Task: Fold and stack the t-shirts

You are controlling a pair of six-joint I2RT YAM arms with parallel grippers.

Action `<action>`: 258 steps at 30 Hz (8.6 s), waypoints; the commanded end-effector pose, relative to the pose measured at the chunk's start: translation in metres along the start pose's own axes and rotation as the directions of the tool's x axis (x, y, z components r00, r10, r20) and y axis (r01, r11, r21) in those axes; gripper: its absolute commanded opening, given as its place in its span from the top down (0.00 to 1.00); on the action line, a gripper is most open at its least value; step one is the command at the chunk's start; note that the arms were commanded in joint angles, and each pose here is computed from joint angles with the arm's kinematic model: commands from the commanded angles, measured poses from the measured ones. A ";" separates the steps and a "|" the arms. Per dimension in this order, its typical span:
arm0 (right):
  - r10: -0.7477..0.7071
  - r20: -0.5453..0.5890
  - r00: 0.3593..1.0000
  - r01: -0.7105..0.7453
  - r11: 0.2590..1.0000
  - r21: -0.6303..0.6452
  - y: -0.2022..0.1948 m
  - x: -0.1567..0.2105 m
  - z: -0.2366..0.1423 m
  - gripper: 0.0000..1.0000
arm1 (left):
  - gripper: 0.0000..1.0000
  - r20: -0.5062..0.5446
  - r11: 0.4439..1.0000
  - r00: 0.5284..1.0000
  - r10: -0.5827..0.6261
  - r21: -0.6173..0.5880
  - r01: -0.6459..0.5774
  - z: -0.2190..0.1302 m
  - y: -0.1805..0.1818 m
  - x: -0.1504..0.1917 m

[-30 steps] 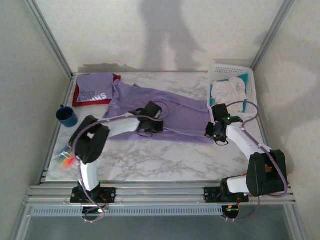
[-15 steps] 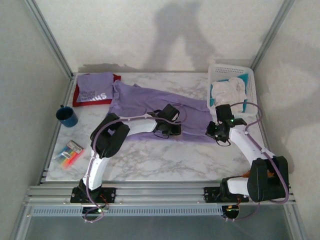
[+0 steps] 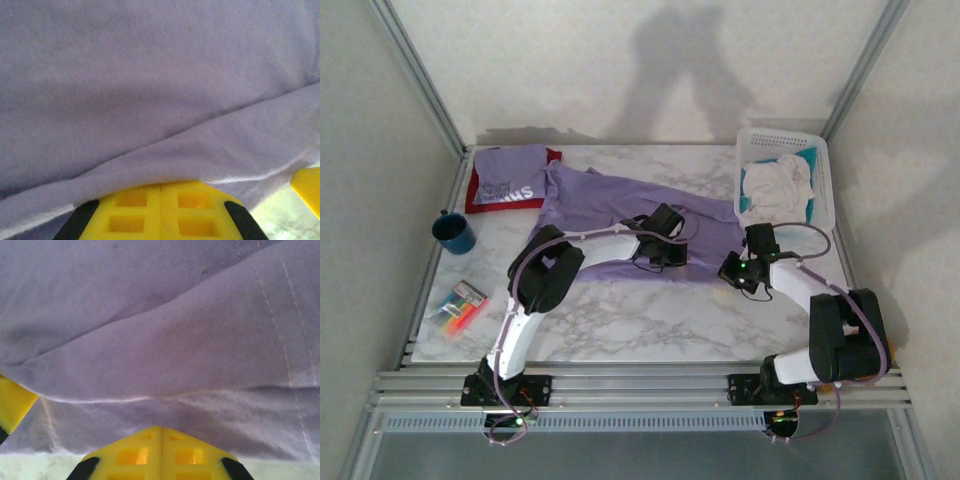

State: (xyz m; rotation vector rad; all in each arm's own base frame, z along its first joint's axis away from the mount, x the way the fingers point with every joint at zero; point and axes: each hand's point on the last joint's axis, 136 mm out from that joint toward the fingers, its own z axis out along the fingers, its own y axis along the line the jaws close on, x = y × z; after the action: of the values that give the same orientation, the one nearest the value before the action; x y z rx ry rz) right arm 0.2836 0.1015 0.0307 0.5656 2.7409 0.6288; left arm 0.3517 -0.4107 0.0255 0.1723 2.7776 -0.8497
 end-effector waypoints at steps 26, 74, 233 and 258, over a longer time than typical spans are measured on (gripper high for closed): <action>-0.022 0.053 0.998 0.026 0.997 -0.075 0.036 -0.019 -0.030 1.00 | 1.00 0.133 0.965 0.990 0.041 -0.263 -0.004 -0.095 0.049 -0.078; -0.062 -0.281 0.958 0.109 0.982 0.155 0.022 0.090 -0.006 1.00 | 1.00 0.289 0.790 0.889 -0.356 -0.414 0.451 -0.209 0.251 0.082; 0.000 0.237 0.972 -0.082 0.938 0.336 -0.022 -0.002 -0.095 0.69 | 1.00 0.627 0.858 0.760 -0.169 -0.286 0.427 -0.274 0.237 -0.097; -0.137 0.360 0.923 0.012 0.944 0.330 -0.028 -0.095 -0.046 0.68 | 1.00 0.549 0.806 0.788 -0.279 -0.312 0.503 -0.253 0.266 0.008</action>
State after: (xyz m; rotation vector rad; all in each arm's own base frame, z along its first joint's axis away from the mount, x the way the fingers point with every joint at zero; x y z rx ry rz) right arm 0.3255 0.0188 0.0766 0.5998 2.5238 -0.0170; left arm 0.3435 -0.0490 0.0821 -0.6348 2.4732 -0.2175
